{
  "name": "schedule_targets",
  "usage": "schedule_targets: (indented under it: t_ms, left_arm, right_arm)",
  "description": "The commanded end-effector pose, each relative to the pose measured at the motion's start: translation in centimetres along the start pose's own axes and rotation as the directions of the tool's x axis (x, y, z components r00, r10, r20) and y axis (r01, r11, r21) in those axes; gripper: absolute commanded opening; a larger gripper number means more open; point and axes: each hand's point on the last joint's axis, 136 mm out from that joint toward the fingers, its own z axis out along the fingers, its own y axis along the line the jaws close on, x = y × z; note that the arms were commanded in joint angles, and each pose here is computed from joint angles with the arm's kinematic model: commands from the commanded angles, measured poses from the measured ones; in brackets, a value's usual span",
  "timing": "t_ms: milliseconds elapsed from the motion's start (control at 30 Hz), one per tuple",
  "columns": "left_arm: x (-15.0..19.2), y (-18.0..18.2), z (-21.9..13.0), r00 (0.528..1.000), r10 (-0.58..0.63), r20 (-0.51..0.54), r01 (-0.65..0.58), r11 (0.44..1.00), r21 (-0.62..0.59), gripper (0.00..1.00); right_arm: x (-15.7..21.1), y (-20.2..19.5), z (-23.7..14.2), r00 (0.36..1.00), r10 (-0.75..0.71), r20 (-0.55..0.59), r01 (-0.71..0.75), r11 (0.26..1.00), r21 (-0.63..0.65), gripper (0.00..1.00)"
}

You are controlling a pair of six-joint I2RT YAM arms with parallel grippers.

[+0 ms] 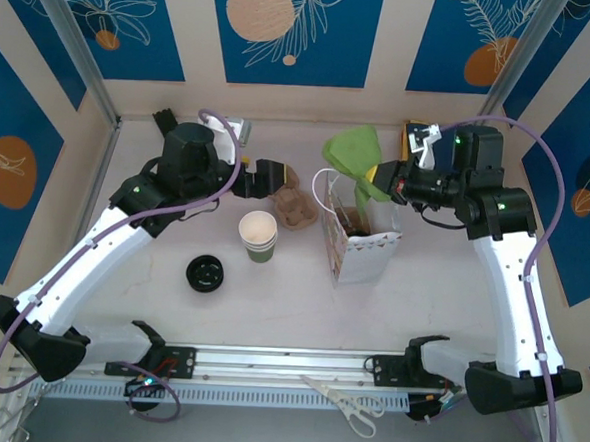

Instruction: Pack the takeout coffee

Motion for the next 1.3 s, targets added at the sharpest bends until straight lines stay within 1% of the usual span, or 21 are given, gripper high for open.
schedule_targets:
  t_ms: [0,300,533,633,900,1100,1200,1267]
  left_arm:
    - [-0.4,0.2,-0.8,1.0,-0.012,0.025,0.012,1.0,-0.006,1.0]
    - [-0.5,0.4,-0.7,1.0,-0.01,0.026,0.01,1.0,-0.017,1.0]
    - [-0.5,0.4,-0.3,1.0,-0.019,0.022,0.02,1.0,-0.014,1.0]
    - [-0.6,0.3,-0.3,1.0,-0.021,0.022,0.021,1.0,-0.012,1.0]
    - [-0.4,0.2,-0.1,1.0,-0.023,0.018,0.023,1.0,-0.007,1.0]
    - [-0.4,0.3,-0.3,1.0,-0.017,0.02,0.017,1.0,-0.012,1.0]
    - [-0.4,0.3,-0.3,1.0,-0.014,0.017,0.014,1.0,-0.015,1.0]
    - [-0.4,0.3,-0.4,1.0,-0.009,0.019,0.01,1.0,-0.016,1.0]
  right_arm:
    - [1.5,0.0,-0.3,0.997,0.009,-0.073,-0.013,0.999,-0.052,0.0]
    - [3.0,-1.6,-0.5,0.992,0.034,-0.125,-0.04,0.998,-0.044,0.0]
    - [4.0,-3.3,-0.7,0.989,0.052,-0.136,-0.054,0.998,-0.01,0.0]
    - [4.1,-3.6,-1.0,0.99,0.054,-0.129,-0.055,0.998,-0.006,0.0]
    - [4.3,-5.7,-0.8,0.991,0.052,-0.127,-0.043,0.996,0.072,0.0]
    - [4.0,-6.2,-0.8,0.991,0.048,-0.123,-0.036,0.994,0.099,0.0]
    - [3.8,-6.8,-0.9,0.992,0.042,-0.116,-0.026,0.99,0.139,0.0]
    - [3.6,-6.6,-1.0,0.993,0.03,-0.112,-0.013,0.989,0.145,0.0]
